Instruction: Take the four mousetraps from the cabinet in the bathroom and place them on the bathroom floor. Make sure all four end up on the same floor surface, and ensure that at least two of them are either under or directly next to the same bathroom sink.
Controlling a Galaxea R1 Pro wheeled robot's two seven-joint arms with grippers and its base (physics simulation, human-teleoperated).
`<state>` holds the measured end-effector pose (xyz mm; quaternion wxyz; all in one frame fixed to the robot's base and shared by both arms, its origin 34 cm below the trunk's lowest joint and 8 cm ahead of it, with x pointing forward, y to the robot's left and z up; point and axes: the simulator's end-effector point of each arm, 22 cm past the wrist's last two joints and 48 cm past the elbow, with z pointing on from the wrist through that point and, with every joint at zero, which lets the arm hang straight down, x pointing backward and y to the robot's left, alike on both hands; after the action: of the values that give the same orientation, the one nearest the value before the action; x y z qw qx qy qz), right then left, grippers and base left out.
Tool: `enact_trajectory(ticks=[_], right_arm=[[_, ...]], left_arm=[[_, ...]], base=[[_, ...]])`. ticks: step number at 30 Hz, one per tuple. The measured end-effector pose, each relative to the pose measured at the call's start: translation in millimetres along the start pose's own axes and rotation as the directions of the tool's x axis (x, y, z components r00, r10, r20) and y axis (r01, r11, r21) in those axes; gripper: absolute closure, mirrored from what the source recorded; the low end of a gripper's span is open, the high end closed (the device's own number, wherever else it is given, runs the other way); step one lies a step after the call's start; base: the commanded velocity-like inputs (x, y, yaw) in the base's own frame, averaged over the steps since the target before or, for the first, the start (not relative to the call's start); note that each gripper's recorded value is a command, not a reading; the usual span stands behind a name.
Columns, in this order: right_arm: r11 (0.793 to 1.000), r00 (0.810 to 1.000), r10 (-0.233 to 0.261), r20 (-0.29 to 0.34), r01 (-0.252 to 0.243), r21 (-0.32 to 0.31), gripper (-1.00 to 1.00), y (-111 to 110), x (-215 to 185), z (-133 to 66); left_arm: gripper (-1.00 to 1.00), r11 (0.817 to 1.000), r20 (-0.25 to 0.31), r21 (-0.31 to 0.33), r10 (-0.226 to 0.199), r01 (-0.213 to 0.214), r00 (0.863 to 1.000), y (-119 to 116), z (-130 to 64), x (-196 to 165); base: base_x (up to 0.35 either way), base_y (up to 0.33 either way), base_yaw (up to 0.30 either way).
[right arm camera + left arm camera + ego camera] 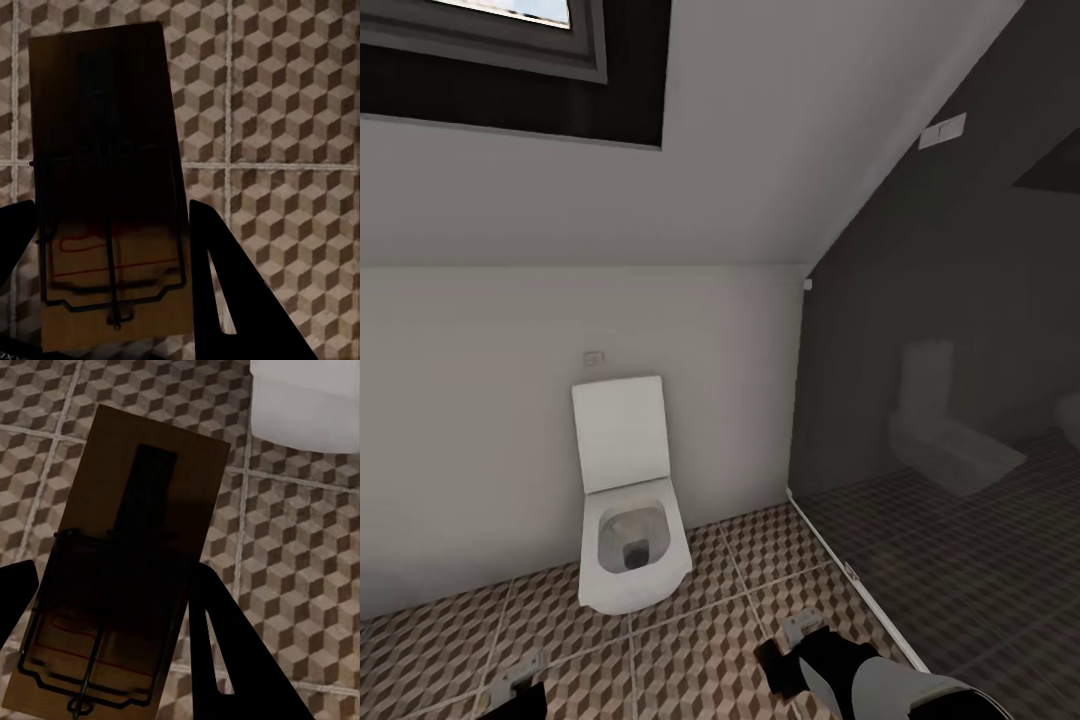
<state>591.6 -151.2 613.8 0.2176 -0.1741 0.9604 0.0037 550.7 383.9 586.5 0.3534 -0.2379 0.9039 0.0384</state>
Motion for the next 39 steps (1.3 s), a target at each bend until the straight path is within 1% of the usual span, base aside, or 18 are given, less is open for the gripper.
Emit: enact_trajectory(ticks=[3, 6, 7, 8, 9, 10, 11, 13, 14, 16, 18, 19, 22, 27, 31, 39], right_arm=[[1.0, 1.0, 0.001, -0.002, -0.001, 0.025, 1.0, -5, -1, -0.3], [0.998, 1.0, 0.0, 0.001, 0.0, 0.071, 1.0, -13, -2, -1.2], [0.995, 1.0, 0.001, 0.006, -0.001, 0.098, 1.0, -19, -5, -2.1], [0.994, 1.0, 0.003, 0.011, -0.004, 0.112, 1.0, -22, -7, -2.8], [0.99, 1.0, 0.005, 0.031, -0.01, 0.138, 1.0, -28, -16, -5.2], [0.989, 0.999, 0.009, 0.044, -0.016, 0.15, 1.0, -31, -22, -6.8], [0.985, 0.997, 0.018, 0.075, -0.031, 0.171, 1.0, -36, -36, -10.9], [0.98, 0.992, 0.04, 0.119, -0.062, 0.19, 1.0, -43, -57, -17.9], [0.979, 0.99, 0.049, 0.129, -0.074, 0.192, 1.0, -45, -63, -20.1], [0.975, 0.987, 0.075, 0.141, -0.102, 0.199, 1.0, -50, -76, -26.7], [0.973, 0.986, 0.084, 0.143, -0.112, 0.2, 1.0, -51, -80, -29.4], [0.972, 0.985, 0.09, 0.149, -0.119, 0.2, 1.0, -53, -86, -32.2], [0.971, 0.981, 0.096, 0.166, -0.129, 0.201, 1.0, -54, -97, -37.7], [0.97, 0.979, 0.099, 0.179, -0.134, 0.201, 1.0, -55, -103, -40.3], [0.97, 0.978, 0.099, 0.183, -0.136, 0.201, 1.0, -55, -104, -40.8], [0.97, 0.977, 0.102, 0.186, -0.139, 0.199, 1.0, -55, -105, -41.1]], left_arm=[[1.0, 1.0, 0.003, -0.001, -0.001, 0.001, 1.0, -1, -0.1, -1], [1.0, 1.0, 0.011, 0.005, -0.001, 0.001, 1.0, -8, -0.5, -2], [1.0, 1.0, 0.025, 0.009, -0.004, 0.003, 1.0, -12, -0.3, -8], [1.0, 1.0, 0.036, 0.013, -0.006, 0.006, 0.999, -14, -0.2, -13], [1.0, 1.0, 0.062, 0.022, -0.009, 0.008, 0.998, -18, -0.2, -25], [1.0, 1.0, 0.073, 0.027, -0.011, 0.009, 0.997, -20, -0.3, -30], [1.0, 0.999, 0.091, 0.034, -0.015, 0.012, 0.996, -23, -0.6, -40], [1.0, 0.999, 0.1, 0.038, -0.018, 0.014, 0.995, -24, -0.5, -51], [1.0, 0.999, 0.095, 0.038, -0.017, 0.014, 0.995, -23, -0.3, -52], [1.0, 0.999, 0.057, 0.04, -0.01, 0.008, 0.998, -21, 0.5, -59], [1.0, 0.999, 0.048, 0.045, -0.006, 0.003, 0.999, -21, 0.1, -68], [1.0, 0.999, 0.044, 0.048, -0.002, -0.001, 0.999, -21, -0.9, -78], [1.0, 0.999, 0.048, 0.048, 0.004, -0.006, 0.999, -16, -3.5, -99], [1.0, 0.999, 0.061, 0.03, 0.014, -0.016, 0.998, 0, -4.7, -115], [1.0, 0.999, 0.064, 0.024, 0.023, -0.025, 0.998, 4, -5.1, -120], [1.0, 0.999, 0.06, 0.028, 0.024, -0.025, 0.998, 0, -5.3, -118]], base=[[0.0, 0.0, 0.0], [0.0, 0.0, 0.0], [0.0, 0.0, 0.0], [0.0, 0.0, 0.0], [0.0, 0.0, 0.0], [0.0, 0.0, 0.0], [0.0, 0.0, 0.0], [0.0, 0.0, 0.0], [0.0, 0.0, 0.0], [0.0, 0.0, 0.0], [0.0, 0.0, 0.0], [0.0, 0.0, 0.0], [0.0, 0.0, 0.0], [0.0, 0.0, 0.0], [0.0, 0.0, 0.0], [0.0, 0.0, 0.0]])
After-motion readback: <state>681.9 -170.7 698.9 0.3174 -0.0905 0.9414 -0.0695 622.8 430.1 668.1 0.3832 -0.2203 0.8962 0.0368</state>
